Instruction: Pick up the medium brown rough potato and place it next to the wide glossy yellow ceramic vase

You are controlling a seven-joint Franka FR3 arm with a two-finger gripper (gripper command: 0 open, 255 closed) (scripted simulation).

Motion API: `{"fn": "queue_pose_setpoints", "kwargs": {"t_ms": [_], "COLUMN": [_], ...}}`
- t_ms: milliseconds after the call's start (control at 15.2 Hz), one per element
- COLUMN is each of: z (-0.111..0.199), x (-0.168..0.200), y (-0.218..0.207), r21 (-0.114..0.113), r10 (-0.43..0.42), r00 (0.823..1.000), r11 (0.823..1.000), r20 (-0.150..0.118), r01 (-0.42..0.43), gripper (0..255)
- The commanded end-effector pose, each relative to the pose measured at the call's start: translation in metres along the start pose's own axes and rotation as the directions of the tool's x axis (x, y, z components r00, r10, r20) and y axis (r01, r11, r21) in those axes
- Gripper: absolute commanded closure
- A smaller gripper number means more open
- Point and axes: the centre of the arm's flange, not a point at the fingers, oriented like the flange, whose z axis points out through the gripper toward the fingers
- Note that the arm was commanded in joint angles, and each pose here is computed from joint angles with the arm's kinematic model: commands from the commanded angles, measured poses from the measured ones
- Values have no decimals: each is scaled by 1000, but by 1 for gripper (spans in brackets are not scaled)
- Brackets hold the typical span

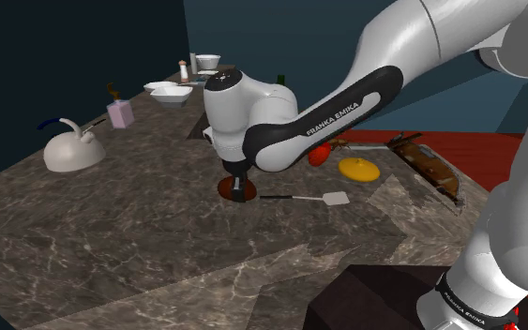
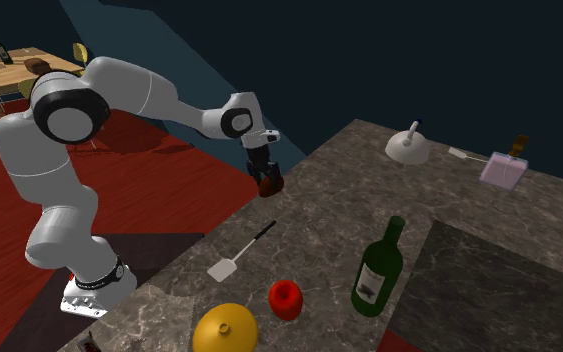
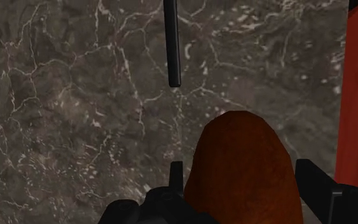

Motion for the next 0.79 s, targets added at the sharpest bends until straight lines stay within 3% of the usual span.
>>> {"fn": "queue_pose_setpoints", "kwargs": {"t_ms": [0,726], "z": [-10,-65], "x": [0,-3], "y": [3,22], "r21": [0,0], "r10": [0,0], "r00": [1000,1000], "r11": [1000,1000], "r20": [0,0], "r01": [0,0], "gripper": [255,255]}}
